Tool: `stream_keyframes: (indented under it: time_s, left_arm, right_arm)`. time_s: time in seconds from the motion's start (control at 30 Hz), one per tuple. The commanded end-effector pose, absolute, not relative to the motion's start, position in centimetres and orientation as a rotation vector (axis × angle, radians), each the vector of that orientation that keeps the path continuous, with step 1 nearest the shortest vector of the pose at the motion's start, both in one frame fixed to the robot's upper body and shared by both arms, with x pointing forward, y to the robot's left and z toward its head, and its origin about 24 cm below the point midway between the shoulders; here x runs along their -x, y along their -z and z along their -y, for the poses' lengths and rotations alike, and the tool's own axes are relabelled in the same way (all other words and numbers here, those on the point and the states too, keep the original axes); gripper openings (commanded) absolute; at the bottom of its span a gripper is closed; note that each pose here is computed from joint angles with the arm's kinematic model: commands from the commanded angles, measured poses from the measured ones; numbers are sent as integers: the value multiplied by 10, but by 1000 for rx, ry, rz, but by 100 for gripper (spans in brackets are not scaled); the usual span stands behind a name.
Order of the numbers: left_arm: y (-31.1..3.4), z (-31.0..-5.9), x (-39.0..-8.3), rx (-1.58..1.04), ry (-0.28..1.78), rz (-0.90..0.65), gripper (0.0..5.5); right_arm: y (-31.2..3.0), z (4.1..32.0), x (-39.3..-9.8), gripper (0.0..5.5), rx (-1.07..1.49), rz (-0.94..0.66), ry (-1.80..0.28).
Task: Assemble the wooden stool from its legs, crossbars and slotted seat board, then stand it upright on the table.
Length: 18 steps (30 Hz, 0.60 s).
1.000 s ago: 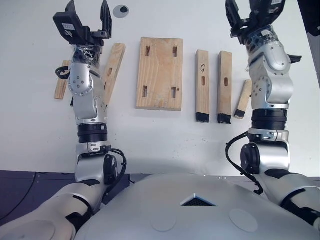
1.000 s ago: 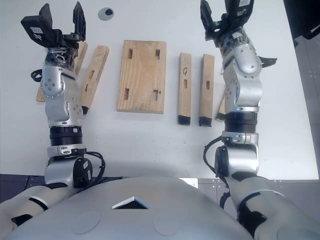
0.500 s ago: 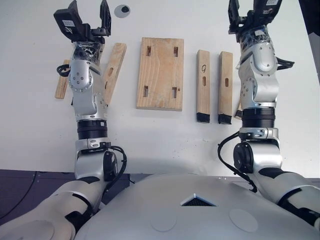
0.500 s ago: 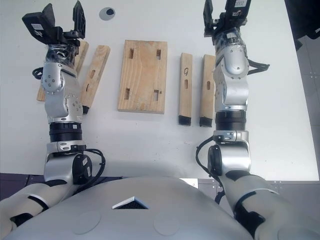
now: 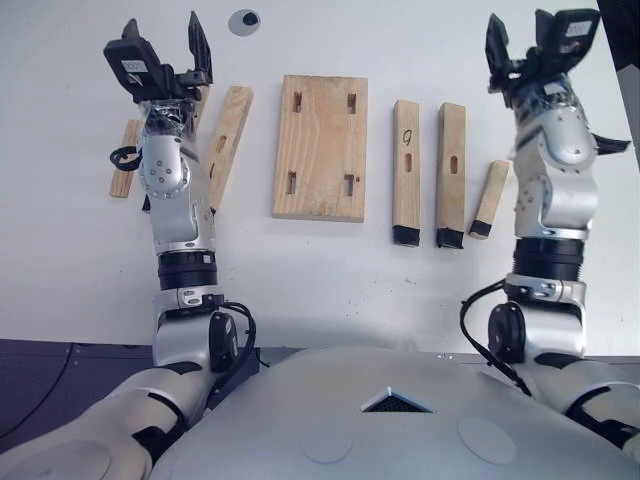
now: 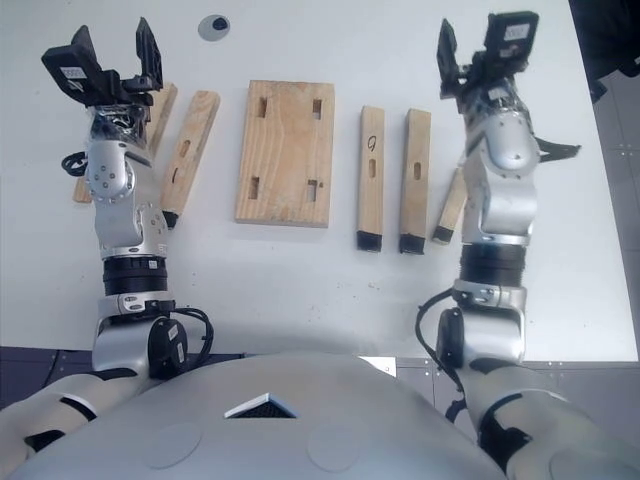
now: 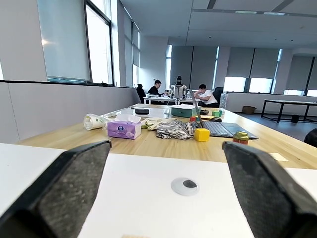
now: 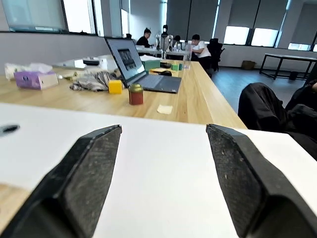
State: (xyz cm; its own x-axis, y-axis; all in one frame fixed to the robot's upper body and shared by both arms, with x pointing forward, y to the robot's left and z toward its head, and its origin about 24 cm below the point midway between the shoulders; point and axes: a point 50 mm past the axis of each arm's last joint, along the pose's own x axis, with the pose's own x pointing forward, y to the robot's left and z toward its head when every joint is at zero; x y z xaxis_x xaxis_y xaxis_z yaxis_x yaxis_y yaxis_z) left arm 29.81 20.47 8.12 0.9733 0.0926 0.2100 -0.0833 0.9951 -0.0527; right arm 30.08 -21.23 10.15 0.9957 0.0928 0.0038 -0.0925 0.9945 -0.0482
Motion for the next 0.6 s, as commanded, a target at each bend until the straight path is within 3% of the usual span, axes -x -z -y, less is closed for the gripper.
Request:
stream_keyframes:
  time_s: [0.03, 0.3, 0.6]
  left_arm:
    - [-79, -211, -288, 46, -114, 199, 414]
    - [-72, -216, -264, 41, -163, 159, 414]
    - [-70, -215, -252, 29, -161, 116, 414]
  right_arm:
    - [-93, 227, -254, 314, 40, -111, -123]
    - [-70, 233, -198, 314, 17, -389, -125]
    - [-51, 236, -173, 314, 18, -644, -86]
